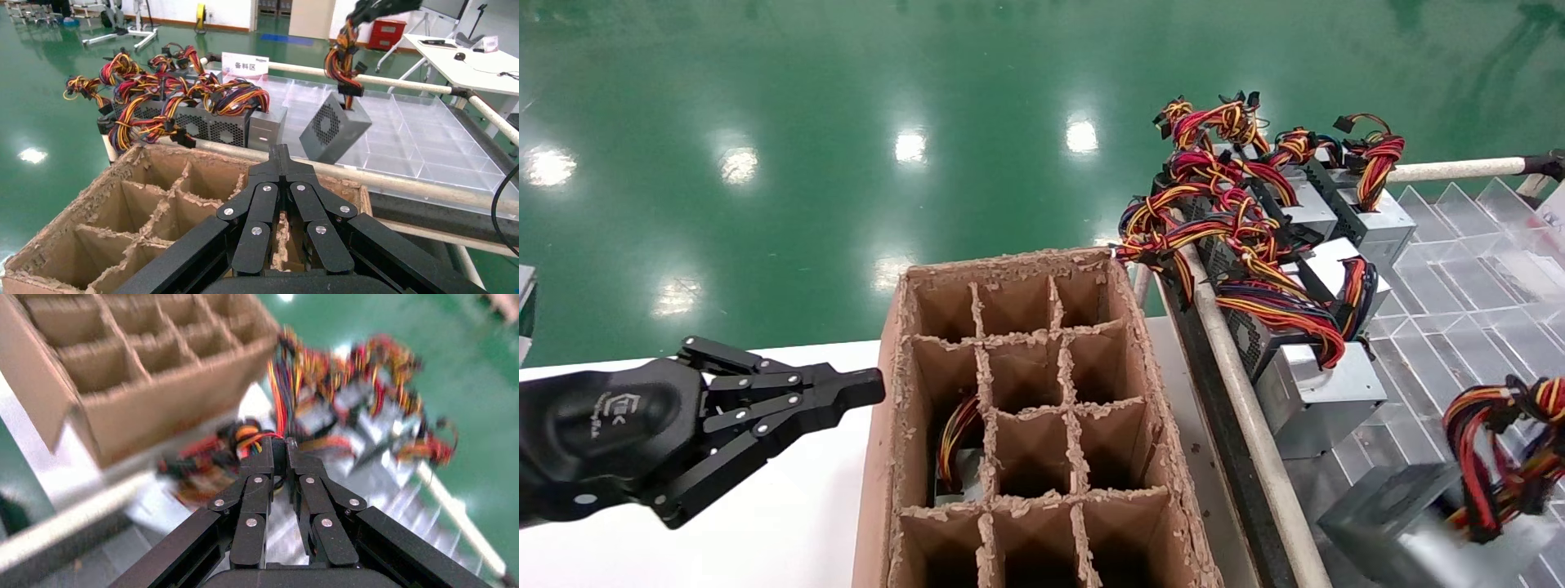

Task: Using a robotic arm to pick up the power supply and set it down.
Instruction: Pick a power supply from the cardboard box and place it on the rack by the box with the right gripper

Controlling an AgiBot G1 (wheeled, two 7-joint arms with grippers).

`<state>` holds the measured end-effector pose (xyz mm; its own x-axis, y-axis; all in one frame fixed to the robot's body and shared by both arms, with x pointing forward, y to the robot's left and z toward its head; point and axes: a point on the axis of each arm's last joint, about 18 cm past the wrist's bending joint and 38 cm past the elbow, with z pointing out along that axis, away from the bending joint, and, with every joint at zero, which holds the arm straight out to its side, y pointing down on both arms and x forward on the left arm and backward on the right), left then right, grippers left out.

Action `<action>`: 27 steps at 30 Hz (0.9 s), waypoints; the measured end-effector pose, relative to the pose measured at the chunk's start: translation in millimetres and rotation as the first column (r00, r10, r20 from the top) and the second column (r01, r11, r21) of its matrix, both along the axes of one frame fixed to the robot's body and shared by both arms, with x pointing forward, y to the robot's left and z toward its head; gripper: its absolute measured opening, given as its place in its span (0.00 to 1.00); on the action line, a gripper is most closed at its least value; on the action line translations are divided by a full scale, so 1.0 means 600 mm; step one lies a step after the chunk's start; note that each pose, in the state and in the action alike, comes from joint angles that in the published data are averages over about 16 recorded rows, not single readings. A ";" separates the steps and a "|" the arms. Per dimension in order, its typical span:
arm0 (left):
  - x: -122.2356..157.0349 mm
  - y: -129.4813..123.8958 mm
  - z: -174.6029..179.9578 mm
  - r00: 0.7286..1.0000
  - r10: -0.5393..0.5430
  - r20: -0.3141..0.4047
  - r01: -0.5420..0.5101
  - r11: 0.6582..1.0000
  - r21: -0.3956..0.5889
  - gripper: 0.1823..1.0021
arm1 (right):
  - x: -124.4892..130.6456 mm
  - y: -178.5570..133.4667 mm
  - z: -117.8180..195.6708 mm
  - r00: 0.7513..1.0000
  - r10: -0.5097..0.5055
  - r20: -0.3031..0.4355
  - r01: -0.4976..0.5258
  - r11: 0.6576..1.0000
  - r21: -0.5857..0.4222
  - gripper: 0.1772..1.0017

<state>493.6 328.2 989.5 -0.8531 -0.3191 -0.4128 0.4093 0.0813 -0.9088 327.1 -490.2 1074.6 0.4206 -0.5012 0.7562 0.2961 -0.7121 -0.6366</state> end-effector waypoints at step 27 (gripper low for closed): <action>0.000 0.000 0.000 1.000 0.000 0.000 0.000 1.000 0.000 0.01 | 0.138 0.083 0.077 0.997 0.058 0.041 -0.057 0.998 -0.017 0.05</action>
<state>493.6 328.2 989.5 -0.8531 -0.3191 -0.4128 0.4093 0.0813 -0.9088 409.8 -440.5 1120.9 0.4165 -0.4649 0.7813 0.3630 -0.7029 -0.6117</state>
